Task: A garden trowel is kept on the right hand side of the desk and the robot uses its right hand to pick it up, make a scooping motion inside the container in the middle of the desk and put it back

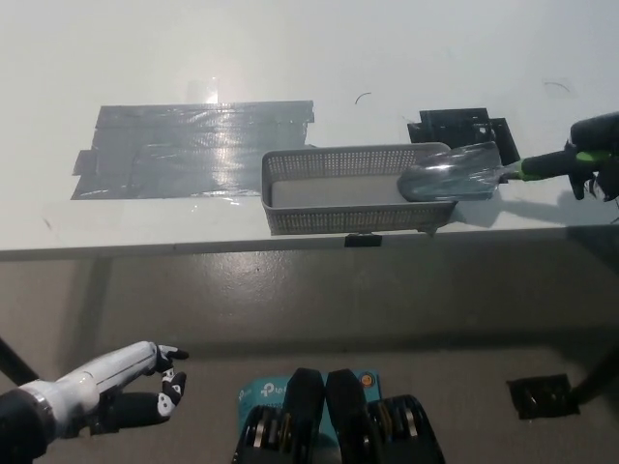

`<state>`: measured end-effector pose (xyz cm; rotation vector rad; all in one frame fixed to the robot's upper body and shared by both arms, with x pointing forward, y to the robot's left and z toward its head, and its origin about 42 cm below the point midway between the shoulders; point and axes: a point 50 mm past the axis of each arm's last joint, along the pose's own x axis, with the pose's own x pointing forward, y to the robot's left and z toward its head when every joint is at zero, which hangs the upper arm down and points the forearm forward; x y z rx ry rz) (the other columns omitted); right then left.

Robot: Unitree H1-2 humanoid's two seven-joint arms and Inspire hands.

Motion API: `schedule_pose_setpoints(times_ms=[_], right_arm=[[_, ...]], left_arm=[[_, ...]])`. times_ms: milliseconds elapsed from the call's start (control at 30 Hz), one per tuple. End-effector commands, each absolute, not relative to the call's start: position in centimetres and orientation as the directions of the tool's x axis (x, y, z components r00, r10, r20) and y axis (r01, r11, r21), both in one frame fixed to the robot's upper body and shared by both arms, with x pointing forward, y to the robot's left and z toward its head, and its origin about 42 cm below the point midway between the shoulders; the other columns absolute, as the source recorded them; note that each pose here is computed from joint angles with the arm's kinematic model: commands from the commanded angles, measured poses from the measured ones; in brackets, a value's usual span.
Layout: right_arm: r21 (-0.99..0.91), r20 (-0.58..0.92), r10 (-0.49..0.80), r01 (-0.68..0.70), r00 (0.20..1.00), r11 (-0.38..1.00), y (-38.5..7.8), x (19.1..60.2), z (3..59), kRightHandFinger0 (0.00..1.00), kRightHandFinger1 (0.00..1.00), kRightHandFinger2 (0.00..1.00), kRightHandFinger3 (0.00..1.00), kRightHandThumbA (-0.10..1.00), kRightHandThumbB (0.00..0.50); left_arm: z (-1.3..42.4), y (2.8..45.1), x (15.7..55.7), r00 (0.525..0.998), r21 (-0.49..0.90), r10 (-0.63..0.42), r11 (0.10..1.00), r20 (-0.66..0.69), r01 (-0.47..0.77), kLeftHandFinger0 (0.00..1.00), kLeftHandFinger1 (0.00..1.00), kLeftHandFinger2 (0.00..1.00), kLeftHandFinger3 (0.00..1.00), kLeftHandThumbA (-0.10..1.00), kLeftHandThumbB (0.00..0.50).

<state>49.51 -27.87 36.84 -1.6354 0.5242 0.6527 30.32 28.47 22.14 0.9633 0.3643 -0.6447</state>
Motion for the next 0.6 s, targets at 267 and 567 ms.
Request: schedule_pose_setpoints(times_ms=[267,567], right_arm=[[-0.811,-0.549,-0.023,-0.539,0.836,-0.228,-24.7,51.6,41.5,0.08,0.47,0.85,0.72,-0.1,0.011],[-0.842,-0.464,0.067,-0.417,0.883,-0.341,-19.1,51.9,46.4,0.98,1.0,1.0,1.0,-0.1,0.0]], left_arm=[[23.2,27.8,30.5,0.688,0.603,-0.389,0.333,-0.612,0.725,1.0,1.0,1.0,1.0,1.0,0.0],[23.8,27.4,30.9,0.682,0.616,-0.402,0.3,-0.611,0.728,1.0,1.0,1.0,1.0,1.0,0.0]])
